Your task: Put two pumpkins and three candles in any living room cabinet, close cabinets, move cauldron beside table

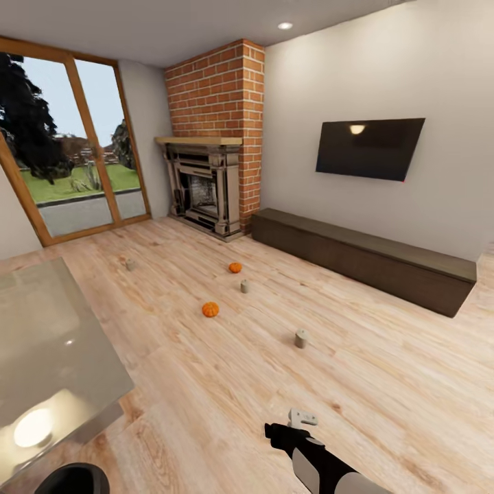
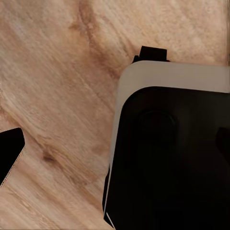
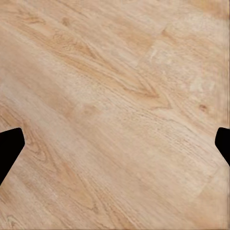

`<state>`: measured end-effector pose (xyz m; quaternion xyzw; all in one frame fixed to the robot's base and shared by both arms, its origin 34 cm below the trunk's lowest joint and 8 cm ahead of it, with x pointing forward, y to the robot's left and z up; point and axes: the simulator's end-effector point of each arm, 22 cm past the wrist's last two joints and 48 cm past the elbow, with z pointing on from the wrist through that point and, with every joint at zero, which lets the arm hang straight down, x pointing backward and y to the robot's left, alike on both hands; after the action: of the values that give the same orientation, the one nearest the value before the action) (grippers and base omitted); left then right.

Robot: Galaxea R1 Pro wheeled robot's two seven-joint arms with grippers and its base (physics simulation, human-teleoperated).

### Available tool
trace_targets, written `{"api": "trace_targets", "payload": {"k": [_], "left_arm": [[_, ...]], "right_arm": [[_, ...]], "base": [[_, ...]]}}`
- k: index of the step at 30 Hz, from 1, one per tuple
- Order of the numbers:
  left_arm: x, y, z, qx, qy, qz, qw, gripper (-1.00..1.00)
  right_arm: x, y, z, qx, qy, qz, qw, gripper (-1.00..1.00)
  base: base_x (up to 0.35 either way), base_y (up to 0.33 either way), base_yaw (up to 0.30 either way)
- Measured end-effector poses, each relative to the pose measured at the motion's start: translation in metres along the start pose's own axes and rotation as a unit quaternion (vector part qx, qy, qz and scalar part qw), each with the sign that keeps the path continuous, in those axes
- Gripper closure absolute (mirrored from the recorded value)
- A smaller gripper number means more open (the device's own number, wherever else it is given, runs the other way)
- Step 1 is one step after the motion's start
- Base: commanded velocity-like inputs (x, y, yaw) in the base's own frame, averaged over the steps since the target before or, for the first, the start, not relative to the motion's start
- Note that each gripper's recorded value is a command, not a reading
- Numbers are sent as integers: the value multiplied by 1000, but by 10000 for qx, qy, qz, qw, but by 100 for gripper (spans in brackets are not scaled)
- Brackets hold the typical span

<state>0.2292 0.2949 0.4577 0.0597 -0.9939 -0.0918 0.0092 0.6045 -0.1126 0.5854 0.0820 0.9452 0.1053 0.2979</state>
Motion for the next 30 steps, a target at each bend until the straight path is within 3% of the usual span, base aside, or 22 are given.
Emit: {"api": "trace_targets", "payload": {"k": [30], "left_arm": [[-6,-4,-2,70,-71,-28,9999,-100]], "right_arm": [[-7,2,-3,-14,-75,-10,10000,-100]], "base": [[0,0,-278]]}}
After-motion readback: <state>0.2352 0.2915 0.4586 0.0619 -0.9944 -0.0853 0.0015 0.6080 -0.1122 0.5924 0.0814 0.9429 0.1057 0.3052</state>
